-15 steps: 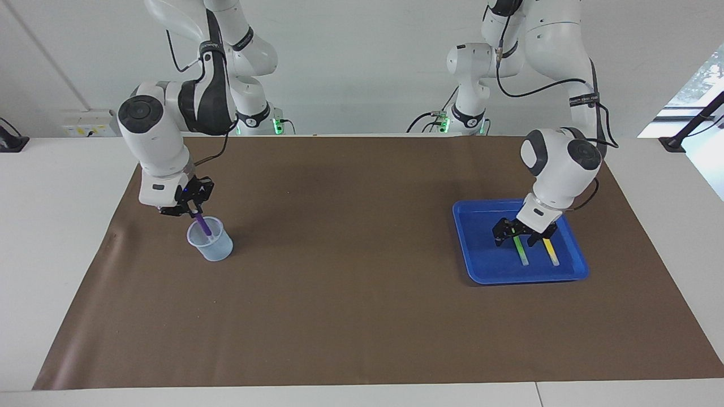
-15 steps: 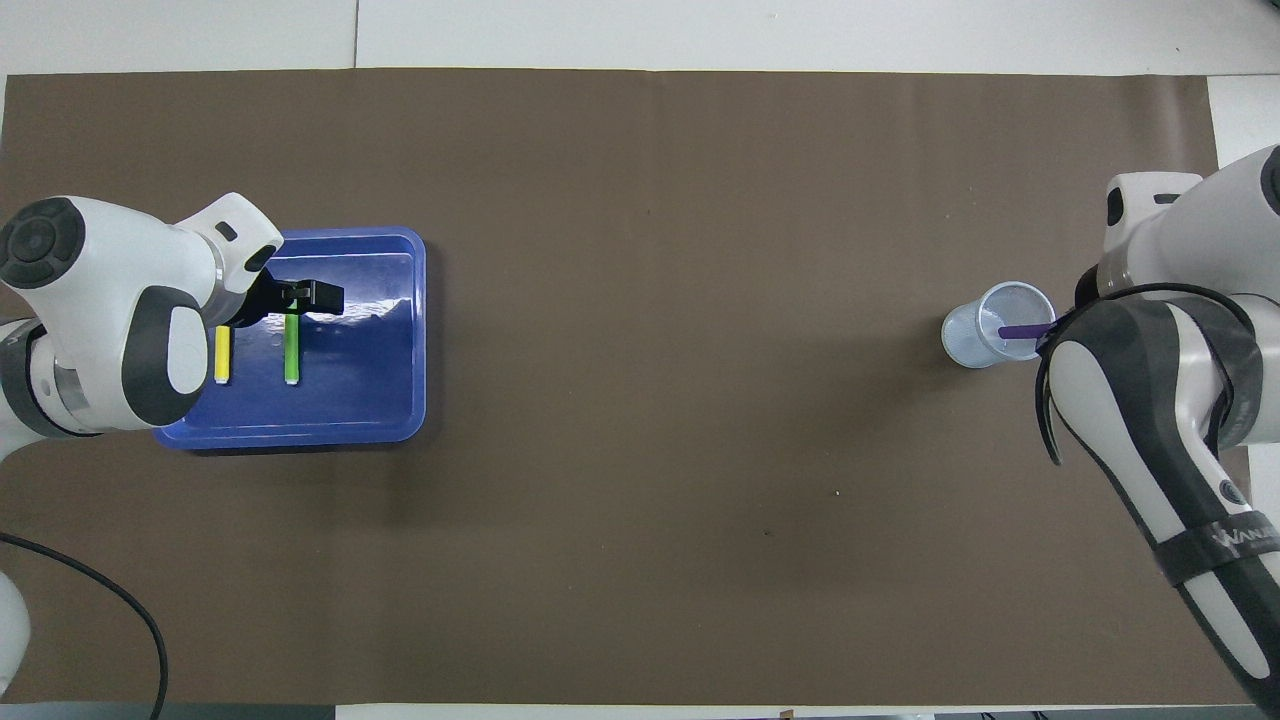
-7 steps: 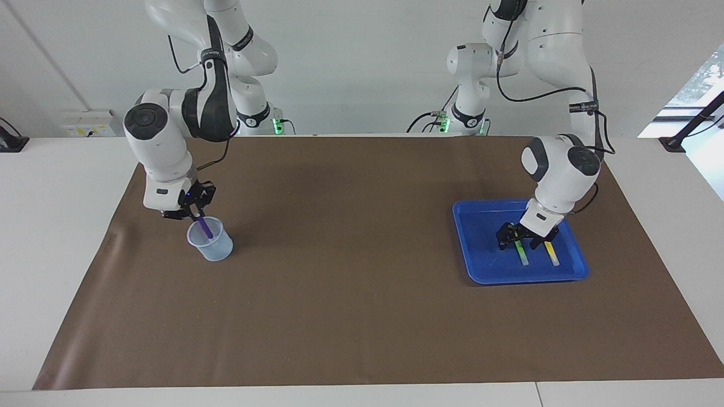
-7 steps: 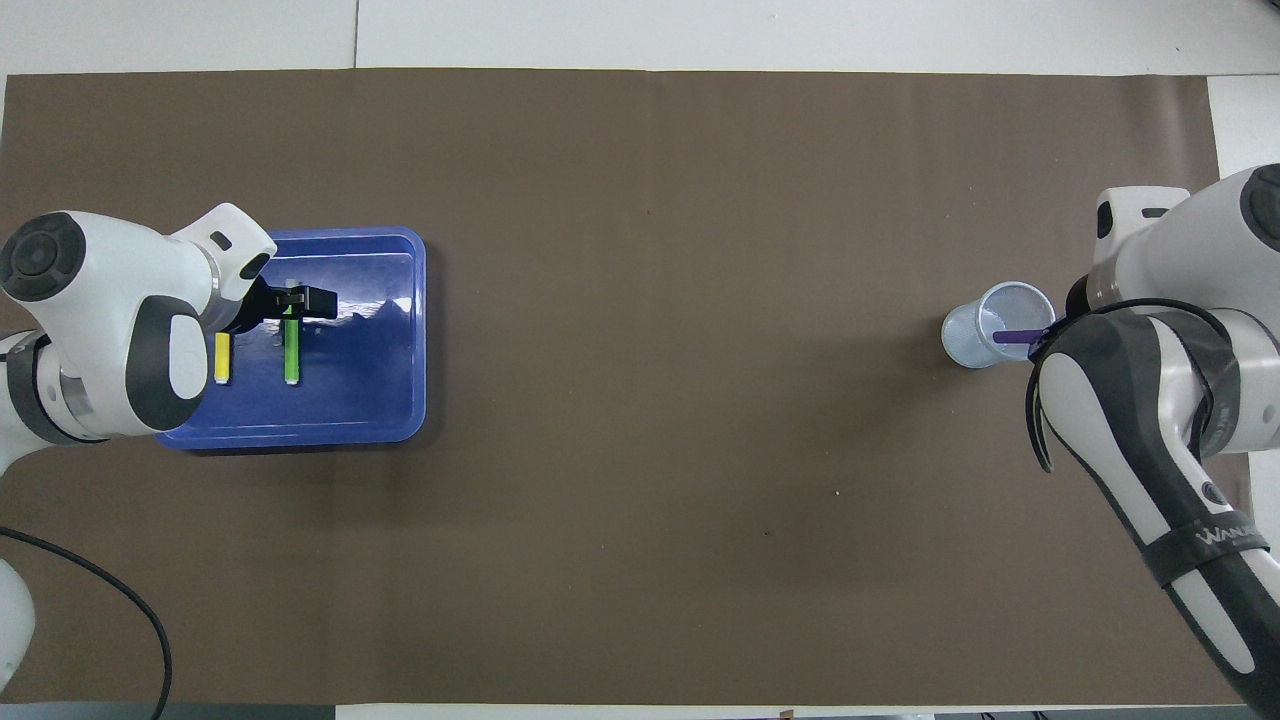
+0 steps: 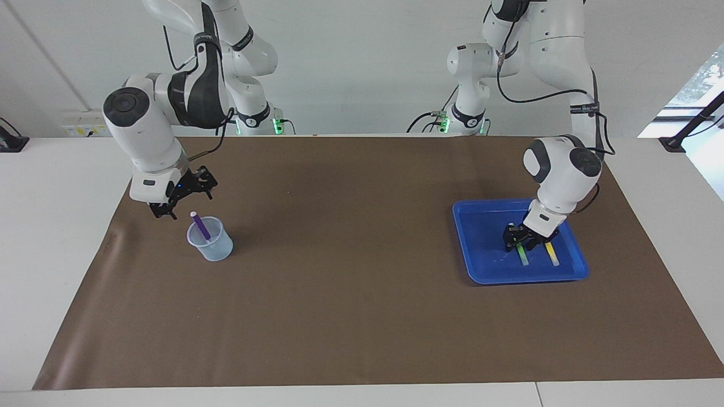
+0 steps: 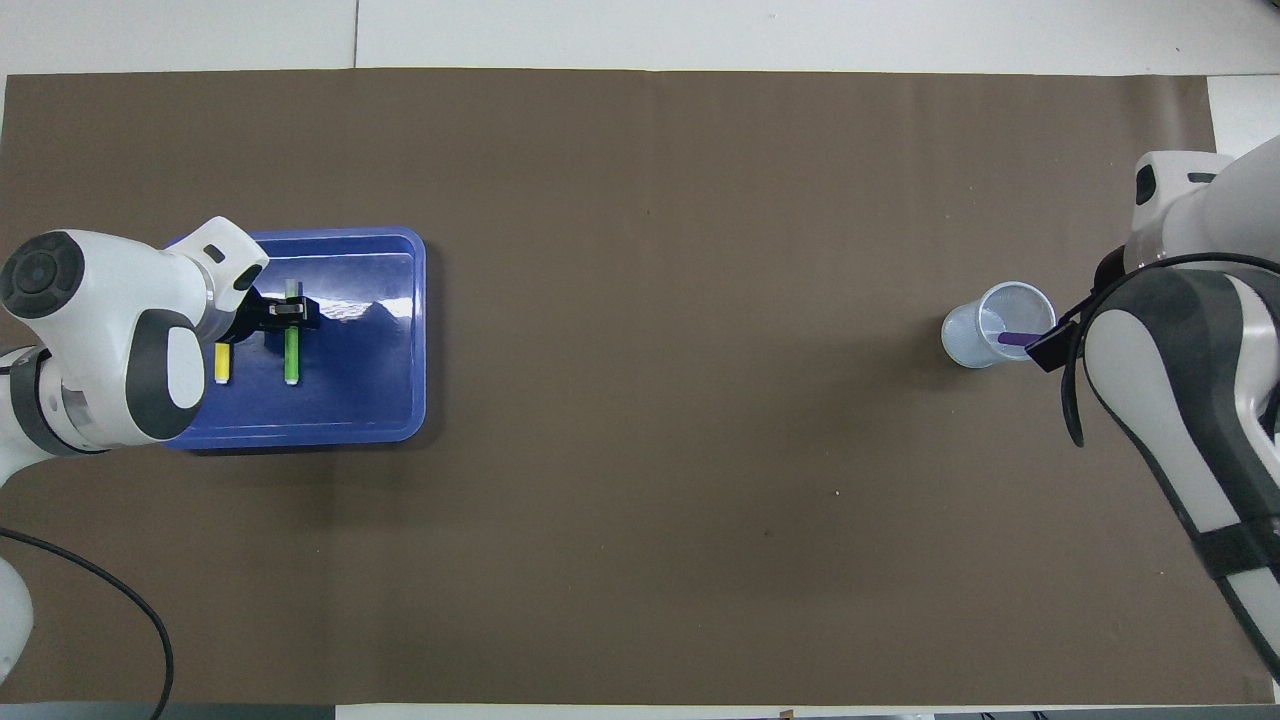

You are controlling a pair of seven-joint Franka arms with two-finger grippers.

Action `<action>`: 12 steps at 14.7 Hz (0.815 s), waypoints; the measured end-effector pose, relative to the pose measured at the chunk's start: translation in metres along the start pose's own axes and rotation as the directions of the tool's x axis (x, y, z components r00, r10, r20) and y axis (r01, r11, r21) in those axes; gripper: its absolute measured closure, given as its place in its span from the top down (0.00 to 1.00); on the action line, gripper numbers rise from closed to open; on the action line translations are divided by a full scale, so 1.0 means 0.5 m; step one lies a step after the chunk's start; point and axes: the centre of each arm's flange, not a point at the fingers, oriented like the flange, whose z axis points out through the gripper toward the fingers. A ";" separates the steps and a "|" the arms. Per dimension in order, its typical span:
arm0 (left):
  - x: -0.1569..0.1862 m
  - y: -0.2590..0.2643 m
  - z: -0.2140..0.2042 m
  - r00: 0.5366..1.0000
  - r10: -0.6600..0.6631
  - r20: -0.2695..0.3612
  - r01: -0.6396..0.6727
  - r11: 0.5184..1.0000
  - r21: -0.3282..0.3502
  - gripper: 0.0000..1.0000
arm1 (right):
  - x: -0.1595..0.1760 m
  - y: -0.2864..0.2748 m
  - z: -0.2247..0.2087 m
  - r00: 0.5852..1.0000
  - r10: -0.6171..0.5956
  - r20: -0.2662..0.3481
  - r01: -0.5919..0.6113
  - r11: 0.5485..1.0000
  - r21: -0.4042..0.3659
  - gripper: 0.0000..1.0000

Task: Transfer and insert pens with both arms
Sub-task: 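Lift the green pen with the left gripper while the right gripper approaches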

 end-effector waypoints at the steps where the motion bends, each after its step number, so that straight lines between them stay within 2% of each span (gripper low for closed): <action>1: 0.001 -0.004 -0.004 1.000 -0.003 -0.003 0.003 1.000 0.001 0.39 | 0.006 -0.007 -0.014 0.999 0.020 -0.030 -0.019 0.999 0.039 1.00; 3: 0.001 -0.003 -0.007 1.000 -0.001 -0.006 0.001 1.000 0.001 0.18 | 0.018 -0.025 -0.026 0.992 0.097 -0.077 -0.085 0.986 0.140 1.00; 6: 0.001 0.008 -0.008 1.000 0.001 -0.003 -0.001 1.000 -0.002 0.16 | 0.037 -0.057 -0.031 0.954 0.281 -0.100 -0.237 0.918 0.320 1.00; 9: 0.006 0.027 -0.032 0.999 -0.029 0.017 0.029 1.000 -0.008 0.16 | 0.055 -0.082 -0.038 0.891 0.451 -0.058 -0.381 0.810 0.447 1.00; 12: 0.025 0.090 -0.113 0.994 -0.090 0.059 0.091 0.996 -0.014 0.16 | 0.074 -0.108 -0.047 0.815 0.580 0.013 -0.495 0.685 0.535 1.00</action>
